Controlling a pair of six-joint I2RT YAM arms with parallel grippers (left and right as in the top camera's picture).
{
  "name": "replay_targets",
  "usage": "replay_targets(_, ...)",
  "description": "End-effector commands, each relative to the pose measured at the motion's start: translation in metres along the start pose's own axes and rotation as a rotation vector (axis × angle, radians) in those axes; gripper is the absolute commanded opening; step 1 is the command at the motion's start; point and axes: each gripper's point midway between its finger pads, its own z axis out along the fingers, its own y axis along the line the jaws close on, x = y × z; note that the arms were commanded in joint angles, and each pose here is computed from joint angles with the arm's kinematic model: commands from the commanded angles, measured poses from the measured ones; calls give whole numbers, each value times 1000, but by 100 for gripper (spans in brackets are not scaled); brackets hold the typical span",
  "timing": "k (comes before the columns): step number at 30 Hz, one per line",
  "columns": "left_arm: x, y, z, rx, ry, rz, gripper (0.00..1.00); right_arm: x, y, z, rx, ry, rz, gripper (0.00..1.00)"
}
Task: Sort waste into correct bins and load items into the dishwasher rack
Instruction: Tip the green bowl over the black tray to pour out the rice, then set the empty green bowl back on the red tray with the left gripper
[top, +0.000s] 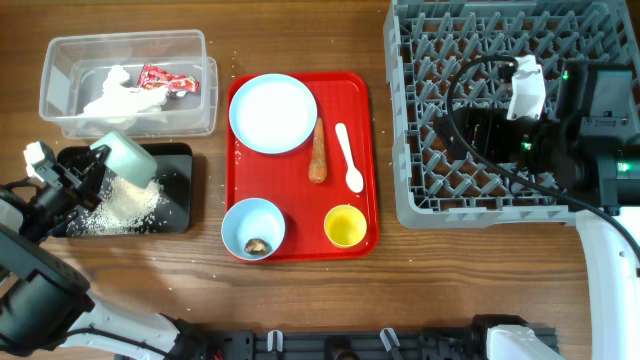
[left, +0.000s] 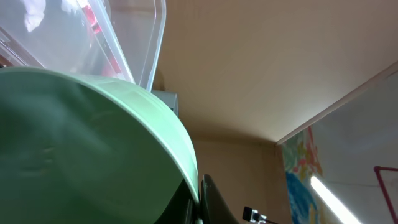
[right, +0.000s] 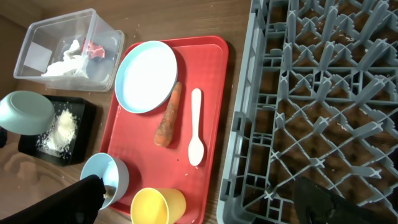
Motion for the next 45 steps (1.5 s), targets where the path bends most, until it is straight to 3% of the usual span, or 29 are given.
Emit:
replay_targets(1,1,-4,-1,34,-4,-62,4,-6,2,-6,6,-22,-13,100)
replay_targets(9,5,-20,-1,34,-3,-73,4,-5,2,-6,6,-22,-13,100)
replay_targets(13,23,-70,2,-36,7,158,4,-5,2,-6,6,-21,-12,100)
replay_targets(20,106,-99,61,-491,102,630,4,-6,2,-6,5,-23,-13,100)
replay_targets(24,150,-75,109,-745,191,891,4,-6,2,-6,6,-23,-14,100)
replay_targets(29,206,3,161,-1015,439,1110,4,-6,2,-6,6,-23,-14,100)
replay_targets(34,227,105,179,-1232,682,1104,4,-6,2,-6,6,-23,-16,100)
replay_targets(39,228,128,173,-1291,737,1071,4,-6,1,-6,6,-22,-16,100)
replay_targets(40,228,128,173,-1291,738,1071,8,-6,1,-5,6,-20,-14,100)
replay_targets(43,229,127,169,-1303,748,1064,79,-6,0,-2,6,-13,-11,100)
replay_targets(45,230,114,169,-1306,750,1062,88,-5,-1,0,6,-7,-7,100)
